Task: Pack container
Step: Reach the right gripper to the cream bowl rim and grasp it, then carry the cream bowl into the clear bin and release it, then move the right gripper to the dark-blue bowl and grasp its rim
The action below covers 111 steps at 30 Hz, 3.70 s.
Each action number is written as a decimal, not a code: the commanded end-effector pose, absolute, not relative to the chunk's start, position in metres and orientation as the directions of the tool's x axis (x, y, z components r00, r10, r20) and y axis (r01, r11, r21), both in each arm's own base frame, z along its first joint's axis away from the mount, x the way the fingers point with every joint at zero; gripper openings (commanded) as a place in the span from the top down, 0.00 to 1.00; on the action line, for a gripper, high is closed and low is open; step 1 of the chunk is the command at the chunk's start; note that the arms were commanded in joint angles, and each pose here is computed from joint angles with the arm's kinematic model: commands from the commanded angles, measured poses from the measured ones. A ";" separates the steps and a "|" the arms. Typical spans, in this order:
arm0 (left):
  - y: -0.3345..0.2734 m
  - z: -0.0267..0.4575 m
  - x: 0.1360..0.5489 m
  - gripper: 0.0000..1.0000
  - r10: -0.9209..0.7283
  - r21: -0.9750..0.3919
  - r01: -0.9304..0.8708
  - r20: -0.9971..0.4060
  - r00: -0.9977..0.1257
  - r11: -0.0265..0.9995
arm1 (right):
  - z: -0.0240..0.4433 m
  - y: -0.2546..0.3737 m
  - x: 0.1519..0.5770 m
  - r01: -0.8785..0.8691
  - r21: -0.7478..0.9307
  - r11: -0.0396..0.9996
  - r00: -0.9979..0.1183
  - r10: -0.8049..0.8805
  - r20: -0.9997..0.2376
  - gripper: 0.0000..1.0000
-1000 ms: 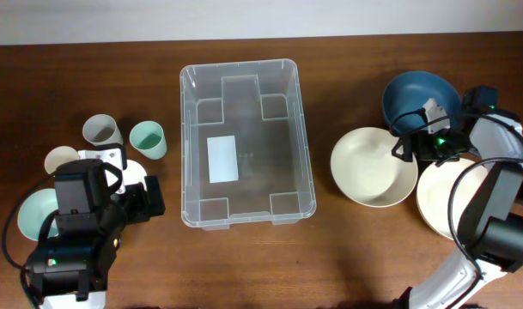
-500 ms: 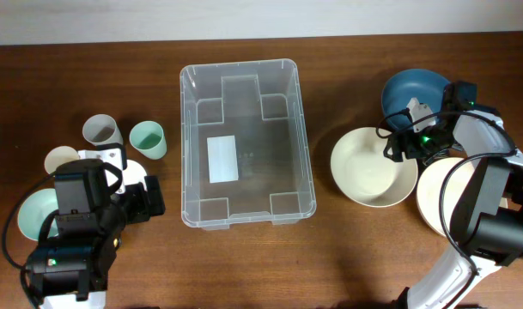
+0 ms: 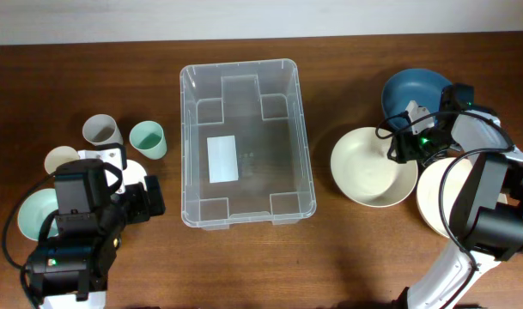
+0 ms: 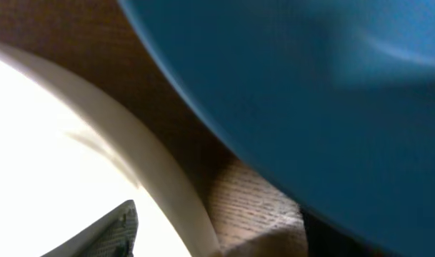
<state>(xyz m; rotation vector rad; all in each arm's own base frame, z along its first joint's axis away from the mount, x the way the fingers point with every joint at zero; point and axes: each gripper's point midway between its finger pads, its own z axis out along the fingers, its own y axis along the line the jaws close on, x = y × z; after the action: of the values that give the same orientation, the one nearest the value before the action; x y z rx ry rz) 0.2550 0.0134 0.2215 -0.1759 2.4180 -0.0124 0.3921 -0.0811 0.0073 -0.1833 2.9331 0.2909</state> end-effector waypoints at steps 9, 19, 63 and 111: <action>0.014 0.230 0.257 0.01 -0.136 -0.060 -0.130 -0.672 -0.728 0.990 | -0.006 -0.078 0.389 -0.127 0.203 0.971 -0.982 -0.094 -0.163 0.73; 0.014 0.230 0.257 0.00 -0.136 -0.060 -0.130 -0.672 -0.728 0.990 | -0.004 -0.071 0.391 -0.131 0.240 0.962 -0.980 -0.089 -0.178 0.96; 0.021 0.258 0.263 0.01 -0.141 -0.047 -0.156 -0.724 -0.675 0.987 | 0.206 0.216 0.487 -0.506 -0.076 0.859 -0.627 -0.427 -0.652 0.96; 0.021 0.258 0.262 0.01 -0.141 -0.045 -0.158 -0.722 -0.677 0.986 | 0.139 -0.062 0.509 0.126 -0.140 0.982 -0.936 0.071 -0.345 0.01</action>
<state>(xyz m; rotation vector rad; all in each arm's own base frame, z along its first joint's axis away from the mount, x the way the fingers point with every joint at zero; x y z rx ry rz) 0.2614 0.0183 0.2514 -0.1885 2.3407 0.0155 0.5149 -0.0481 0.1791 0.0696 2.6809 -0.2100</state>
